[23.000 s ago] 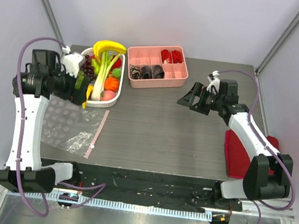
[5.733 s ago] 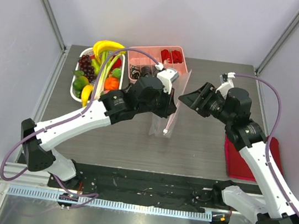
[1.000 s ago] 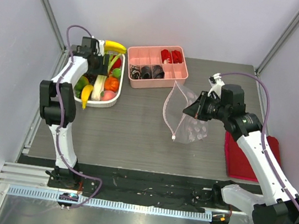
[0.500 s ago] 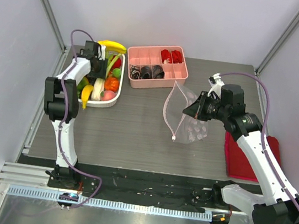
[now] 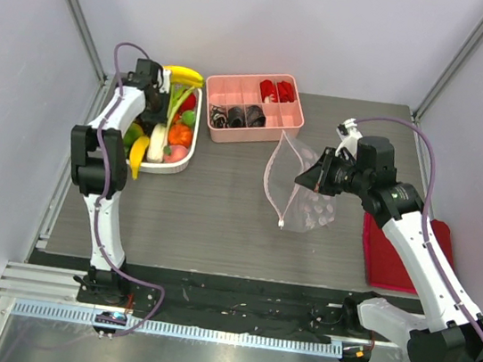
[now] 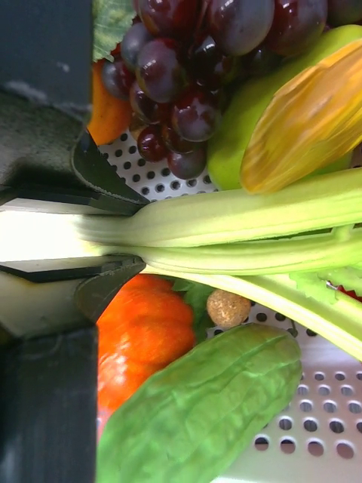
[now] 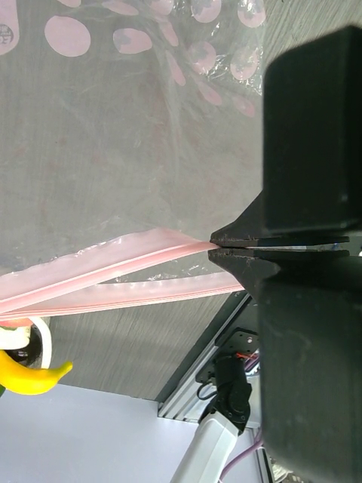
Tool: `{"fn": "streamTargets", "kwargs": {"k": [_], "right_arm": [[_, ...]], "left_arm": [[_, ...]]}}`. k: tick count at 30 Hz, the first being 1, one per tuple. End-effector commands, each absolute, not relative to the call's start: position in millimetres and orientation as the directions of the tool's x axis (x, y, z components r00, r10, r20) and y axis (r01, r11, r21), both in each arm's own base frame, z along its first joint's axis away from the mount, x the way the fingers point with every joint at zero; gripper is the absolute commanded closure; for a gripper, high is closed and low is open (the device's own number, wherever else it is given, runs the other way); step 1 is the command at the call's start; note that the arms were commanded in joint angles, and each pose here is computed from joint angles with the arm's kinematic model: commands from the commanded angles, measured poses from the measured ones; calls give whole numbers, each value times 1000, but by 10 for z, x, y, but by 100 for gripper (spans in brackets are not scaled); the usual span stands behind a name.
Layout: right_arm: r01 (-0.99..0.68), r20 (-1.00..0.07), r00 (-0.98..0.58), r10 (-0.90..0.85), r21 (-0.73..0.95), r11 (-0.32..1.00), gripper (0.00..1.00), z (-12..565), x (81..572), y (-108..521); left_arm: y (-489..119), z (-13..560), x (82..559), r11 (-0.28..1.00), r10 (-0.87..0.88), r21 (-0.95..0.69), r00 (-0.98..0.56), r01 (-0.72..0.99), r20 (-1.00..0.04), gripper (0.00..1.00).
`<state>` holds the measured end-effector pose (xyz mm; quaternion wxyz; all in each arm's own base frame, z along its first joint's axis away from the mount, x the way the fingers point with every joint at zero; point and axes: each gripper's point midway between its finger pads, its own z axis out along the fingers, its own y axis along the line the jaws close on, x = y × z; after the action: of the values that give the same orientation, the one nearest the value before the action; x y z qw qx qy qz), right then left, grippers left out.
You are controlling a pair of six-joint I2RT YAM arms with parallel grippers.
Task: Place the food in the zip-top bag and seal the zipper
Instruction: Pick up the fake vegetable from the bin.
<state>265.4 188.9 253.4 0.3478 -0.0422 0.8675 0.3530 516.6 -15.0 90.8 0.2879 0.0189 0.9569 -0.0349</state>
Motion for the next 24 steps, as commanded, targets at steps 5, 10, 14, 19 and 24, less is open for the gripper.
{"fn": "streamTargets", "kwargs": {"k": [5,10,14,19,24], "right_arm": [[-360,-665,-723,186,593,720,99,2673,2662,1934],[-360,-667,-721,187,591,722,99,2669,2659,1925],[-360,-666,-721,188,593,720,99,2671,2655,1930],[-362,-667,-721,189,595,717,99,2676,2659,1936],[-364,-668,-719,191,596,715,99,2689,2662,1941]], "left_arm": [[-123,1543,5218,995,70,-16,-781,101,-620,91],[-89,1592,5243,994,92,5,-786,112,-611,92],[-107,1621,5209,992,101,-1,-791,127,-604,92],[-170,1580,5100,990,91,-36,-817,136,-569,92],[-221,1506,4993,988,82,-70,-843,140,-532,92]]}}
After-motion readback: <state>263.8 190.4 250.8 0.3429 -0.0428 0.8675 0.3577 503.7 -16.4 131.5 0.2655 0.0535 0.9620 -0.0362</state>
